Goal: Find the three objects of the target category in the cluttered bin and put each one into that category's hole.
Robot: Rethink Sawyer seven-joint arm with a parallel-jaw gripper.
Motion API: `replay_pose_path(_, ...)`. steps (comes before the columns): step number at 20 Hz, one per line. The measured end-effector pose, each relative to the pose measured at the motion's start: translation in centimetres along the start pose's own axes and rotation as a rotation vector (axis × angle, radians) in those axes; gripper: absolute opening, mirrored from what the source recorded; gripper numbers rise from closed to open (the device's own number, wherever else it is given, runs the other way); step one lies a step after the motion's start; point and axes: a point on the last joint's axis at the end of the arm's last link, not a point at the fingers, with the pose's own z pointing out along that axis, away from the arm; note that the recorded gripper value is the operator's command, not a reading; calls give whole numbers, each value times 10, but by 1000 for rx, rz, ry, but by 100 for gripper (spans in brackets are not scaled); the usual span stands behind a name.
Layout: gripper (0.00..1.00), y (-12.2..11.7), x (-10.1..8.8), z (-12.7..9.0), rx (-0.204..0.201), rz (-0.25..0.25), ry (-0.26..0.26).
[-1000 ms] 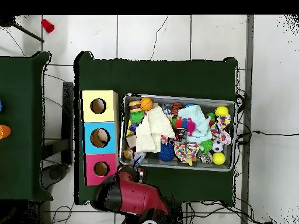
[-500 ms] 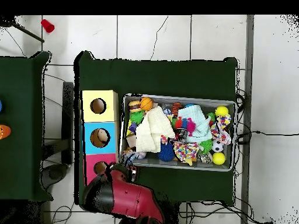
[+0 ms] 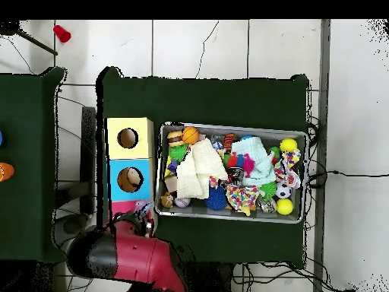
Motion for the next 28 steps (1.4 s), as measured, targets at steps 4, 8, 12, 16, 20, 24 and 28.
replay_pose_path(4,0,17,-7,-10,-15,20,-12)
replay_pose_path(8,0,34,-22,-16,-33,75,-43)
replay_pose_path(12,0,45,-32,-13,-36,115,-56)
replay_pose_path(16,0,54,-40,-5,-35,150,-57)
replay_pose_path(20,0,62,-43,8,-25,177,-49)
replay_pose_path(24,0,73,-39,24,-5,190,-40)
replay_pose_path(28,0,81,-35,28,11,199,-50)
